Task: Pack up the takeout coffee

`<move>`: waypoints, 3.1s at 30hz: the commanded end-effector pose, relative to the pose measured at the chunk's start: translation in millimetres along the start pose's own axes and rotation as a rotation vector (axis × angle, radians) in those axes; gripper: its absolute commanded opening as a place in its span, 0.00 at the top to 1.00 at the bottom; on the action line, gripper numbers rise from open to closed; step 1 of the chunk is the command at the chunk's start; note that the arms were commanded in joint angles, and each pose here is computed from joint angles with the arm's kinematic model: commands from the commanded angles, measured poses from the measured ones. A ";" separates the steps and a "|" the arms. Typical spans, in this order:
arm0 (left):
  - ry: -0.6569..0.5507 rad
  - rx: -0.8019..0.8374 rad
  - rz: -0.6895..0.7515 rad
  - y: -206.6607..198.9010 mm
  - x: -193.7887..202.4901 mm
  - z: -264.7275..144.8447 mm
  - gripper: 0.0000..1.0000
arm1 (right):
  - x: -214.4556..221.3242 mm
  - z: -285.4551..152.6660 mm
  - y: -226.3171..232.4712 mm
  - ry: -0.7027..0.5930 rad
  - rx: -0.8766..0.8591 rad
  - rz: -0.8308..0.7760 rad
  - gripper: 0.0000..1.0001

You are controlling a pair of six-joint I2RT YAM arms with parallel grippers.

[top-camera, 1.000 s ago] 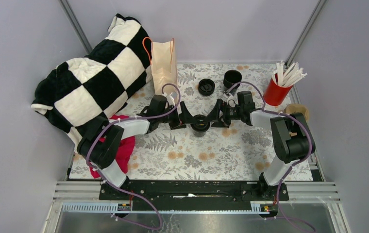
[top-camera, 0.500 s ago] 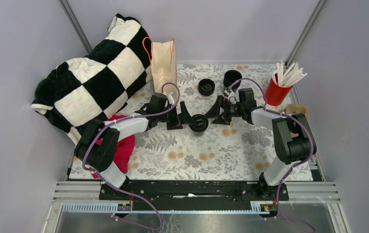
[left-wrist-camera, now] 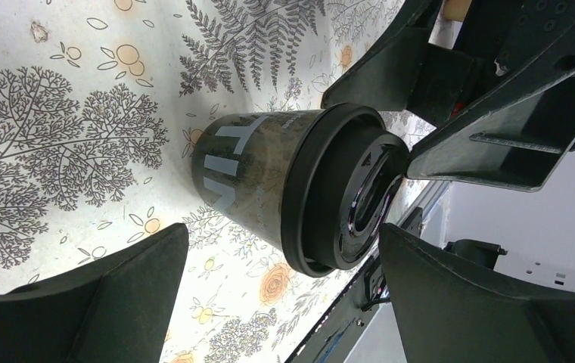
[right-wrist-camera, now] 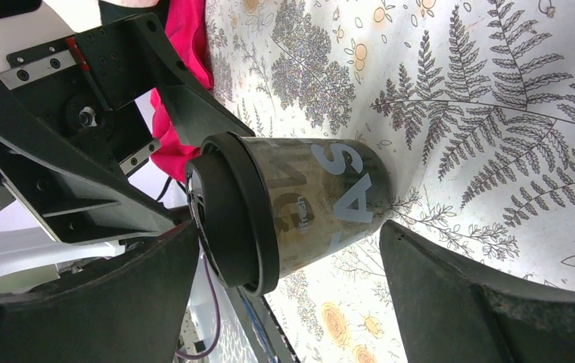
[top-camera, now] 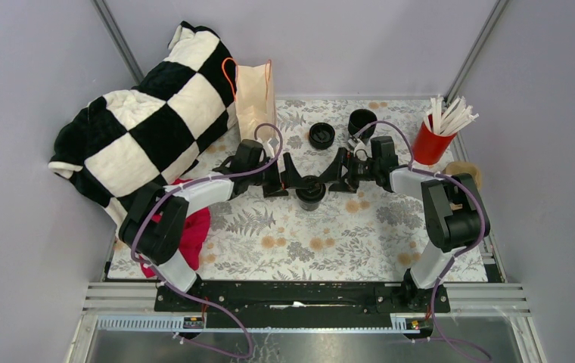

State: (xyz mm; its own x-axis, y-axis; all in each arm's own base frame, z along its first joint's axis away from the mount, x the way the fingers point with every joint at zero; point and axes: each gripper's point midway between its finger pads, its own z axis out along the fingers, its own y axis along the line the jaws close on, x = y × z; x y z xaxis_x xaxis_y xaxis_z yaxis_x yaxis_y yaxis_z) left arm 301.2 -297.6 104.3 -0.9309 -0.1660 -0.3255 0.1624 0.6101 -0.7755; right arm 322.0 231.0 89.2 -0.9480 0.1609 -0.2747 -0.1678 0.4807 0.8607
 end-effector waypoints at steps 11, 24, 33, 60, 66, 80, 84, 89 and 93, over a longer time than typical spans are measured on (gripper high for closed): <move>-0.061 0.023 -0.027 3.2 -21.2 7.5 0.08 | -17.0 17.5 12.2 0.014 -0.059 -0.059 0.01; -0.033 -0.061 -0.118 54.7 11.2 20.2 0.24 | 9.6 33.0 -36.9 0.030 0.018 0.083 0.19; -0.015 -0.158 -0.252 108.9 49.2 15.5 0.30 | 32.6 34.0 -96.1 0.032 0.271 0.252 0.22; 0.016 -0.354 -0.176 139.1 81.1 18.7 0.32 | 91.1 15.6 -155.3 0.084 0.504 0.178 0.48; 0.001 -0.358 -0.184 141.8 87.2 11.6 0.33 | 110.3 18.1 -150.3 0.079 0.453 0.169 0.46; 0.014 -0.380 -0.162 147.8 109.5 9.0 0.35 | 116.4 17.2 -135.3 -0.013 0.449 0.108 0.46; 0.022 -0.390 -0.190 156.1 118.6 9.8 0.36 | 123.5 17.7 -136.4 0.012 0.444 0.128 0.45; -0.001 -0.344 -0.103 126.4 95.5 6.6 0.34 | 96.2 15.6 -85.2 0.011 0.331 0.039 0.37; -0.017 -0.337 -0.048 104.0 73.8 2.6 0.33 | 78.8 9.9 -52.5 -0.014 0.276 0.017 0.27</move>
State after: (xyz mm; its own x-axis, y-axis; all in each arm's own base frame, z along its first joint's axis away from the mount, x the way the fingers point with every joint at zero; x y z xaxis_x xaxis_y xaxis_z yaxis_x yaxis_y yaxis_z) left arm 304.5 -296.0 88.2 -0.8184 -0.3900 -0.4221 0.1530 0.5601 -0.8142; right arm 320.7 251.2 81.9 -0.8265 0.3154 -0.4664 -0.2490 0.5383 0.8052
